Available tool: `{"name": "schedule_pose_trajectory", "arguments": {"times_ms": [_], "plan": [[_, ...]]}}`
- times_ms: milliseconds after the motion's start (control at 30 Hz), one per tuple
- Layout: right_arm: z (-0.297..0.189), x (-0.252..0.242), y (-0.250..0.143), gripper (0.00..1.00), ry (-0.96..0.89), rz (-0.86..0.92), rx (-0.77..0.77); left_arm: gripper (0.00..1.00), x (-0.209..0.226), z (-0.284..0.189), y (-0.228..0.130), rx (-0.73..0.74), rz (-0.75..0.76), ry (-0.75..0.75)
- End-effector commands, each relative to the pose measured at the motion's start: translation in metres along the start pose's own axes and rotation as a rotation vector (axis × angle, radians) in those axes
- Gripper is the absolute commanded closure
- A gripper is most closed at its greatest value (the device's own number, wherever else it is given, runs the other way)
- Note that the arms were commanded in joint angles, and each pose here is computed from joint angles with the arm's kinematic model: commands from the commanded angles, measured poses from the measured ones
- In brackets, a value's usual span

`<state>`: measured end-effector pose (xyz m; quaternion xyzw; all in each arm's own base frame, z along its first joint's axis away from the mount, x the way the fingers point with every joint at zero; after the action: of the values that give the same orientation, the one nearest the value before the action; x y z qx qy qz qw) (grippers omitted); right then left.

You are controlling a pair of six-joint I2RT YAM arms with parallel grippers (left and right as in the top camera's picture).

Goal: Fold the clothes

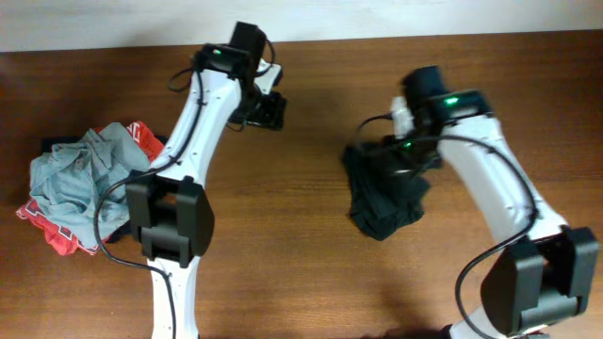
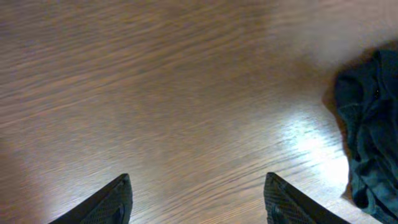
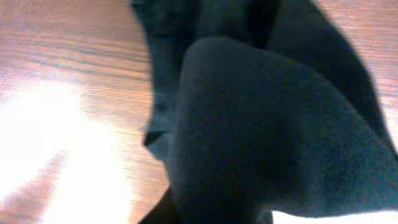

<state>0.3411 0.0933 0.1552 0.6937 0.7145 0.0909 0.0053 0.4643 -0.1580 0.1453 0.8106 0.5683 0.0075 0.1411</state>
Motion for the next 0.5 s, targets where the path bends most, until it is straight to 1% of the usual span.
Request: {"name": "schedule_pose_trajectory", "arguments": {"times_ms": [0, 100, 133, 167, 200, 267, 300, 333, 467], "plan": [[0.016, 0.012, -0.008, 0.89, -0.102, 0.01, 0.01, 0.33, 0.012, -0.017, 0.004, -0.033, -0.026, 0.012], [0.031, 0.023, -0.012, 0.88, -0.122, -0.009, 0.028, 0.33, 0.019, -0.019, 0.0, -0.018, -0.043, 0.015], [0.037, 0.026, -0.013, 0.82, -0.123, -0.017, 0.035, 0.33, 0.02, -0.02, -0.002, -0.011, -0.047, 0.015], [0.041, 0.028, -0.013, 0.72, -0.125, -0.015, 0.043, 0.33, 0.021, -0.02, -0.003, -0.003, -0.05, 0.015], [0.045, 0.029, -0.013, 0.66, -0.127, -0.008, 0.049, 0.33, 0.021, -0.02, -0.005, 0.003, -0.051, 0.015], [0.047, 0.03, -0.012, 0.64, -0.123, -0.006, 0.047, 0.32, 0.021, -0.02, -0.006, 0.009, -0.046, 0.014], [0.044, 0.03, -0.01, 0.53, -0.119, -0.009, 0.036, 0.33, 0.021, -0.02, -0.006, 0.009, -0.036, 0.014], [0.042, 0.031, -0.009, 0.49, -0.115, -0.015, 0.03, 0.32, 0.02, -0.02, -0.006, 0.009, -0.031, 0.014], [0.027, 0.033, -0.009, 0.42, -0.095, -0.04, -0.002, 0.33, 0.02, -0.02, -0.005, 0.008, -0.027, 0.013]]}}
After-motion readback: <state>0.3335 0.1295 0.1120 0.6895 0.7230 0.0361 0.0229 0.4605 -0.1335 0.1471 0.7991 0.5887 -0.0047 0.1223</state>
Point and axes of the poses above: each gripper's point midway between its finger pads, its own z axis out along the fingers, its own x axis along the line the jaws close on, y = z × x, the point moved 3 cm from there along -z, back along the fingers, and after that the axes turned 3 degrees about z, right-handed, at the moved point
